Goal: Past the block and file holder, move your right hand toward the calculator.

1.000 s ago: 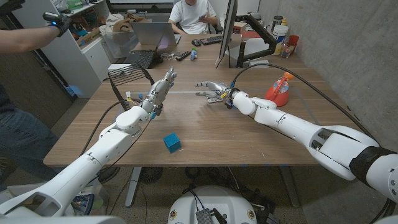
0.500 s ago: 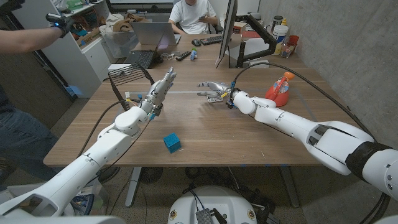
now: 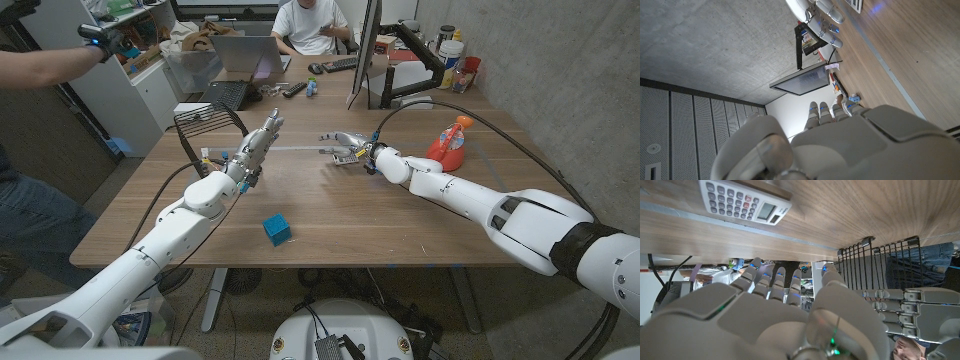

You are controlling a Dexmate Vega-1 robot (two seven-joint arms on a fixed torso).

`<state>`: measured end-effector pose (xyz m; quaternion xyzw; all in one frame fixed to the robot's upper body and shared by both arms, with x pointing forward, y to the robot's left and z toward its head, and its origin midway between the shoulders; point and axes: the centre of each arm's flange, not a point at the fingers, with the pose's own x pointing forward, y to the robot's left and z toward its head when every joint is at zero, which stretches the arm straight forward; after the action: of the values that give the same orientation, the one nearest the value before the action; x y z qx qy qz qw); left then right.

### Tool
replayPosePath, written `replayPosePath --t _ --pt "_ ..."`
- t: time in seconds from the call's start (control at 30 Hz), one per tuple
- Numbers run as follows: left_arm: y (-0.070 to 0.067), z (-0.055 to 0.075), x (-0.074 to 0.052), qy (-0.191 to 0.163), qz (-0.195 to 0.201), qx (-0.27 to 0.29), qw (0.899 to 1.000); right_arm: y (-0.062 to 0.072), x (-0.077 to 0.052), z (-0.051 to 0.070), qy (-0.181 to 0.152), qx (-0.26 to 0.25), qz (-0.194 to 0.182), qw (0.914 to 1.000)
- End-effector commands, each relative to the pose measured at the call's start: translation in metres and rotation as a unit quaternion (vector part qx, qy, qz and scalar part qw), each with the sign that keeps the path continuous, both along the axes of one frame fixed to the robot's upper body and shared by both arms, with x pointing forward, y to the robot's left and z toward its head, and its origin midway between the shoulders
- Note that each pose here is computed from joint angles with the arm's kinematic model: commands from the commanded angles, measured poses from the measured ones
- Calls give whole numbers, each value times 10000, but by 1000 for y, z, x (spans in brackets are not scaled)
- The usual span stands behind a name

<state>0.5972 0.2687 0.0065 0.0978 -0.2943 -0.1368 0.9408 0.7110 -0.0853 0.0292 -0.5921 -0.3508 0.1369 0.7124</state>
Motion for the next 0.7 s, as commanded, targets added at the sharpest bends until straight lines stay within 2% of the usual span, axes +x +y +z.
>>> replayPosePath --t 0.03,0.33,0.7 --pt "3 -1 2 -45 81 90 9999 -5 10 -5 31 50 -123 9999" --pt "2 2 9 -64 -23 -3 10000 -5 10 -3 24 16 -160 9999" --pt "-4 9 10 -125 -18 -39 9999 -1 15 -2 101 -81 -86 9999"
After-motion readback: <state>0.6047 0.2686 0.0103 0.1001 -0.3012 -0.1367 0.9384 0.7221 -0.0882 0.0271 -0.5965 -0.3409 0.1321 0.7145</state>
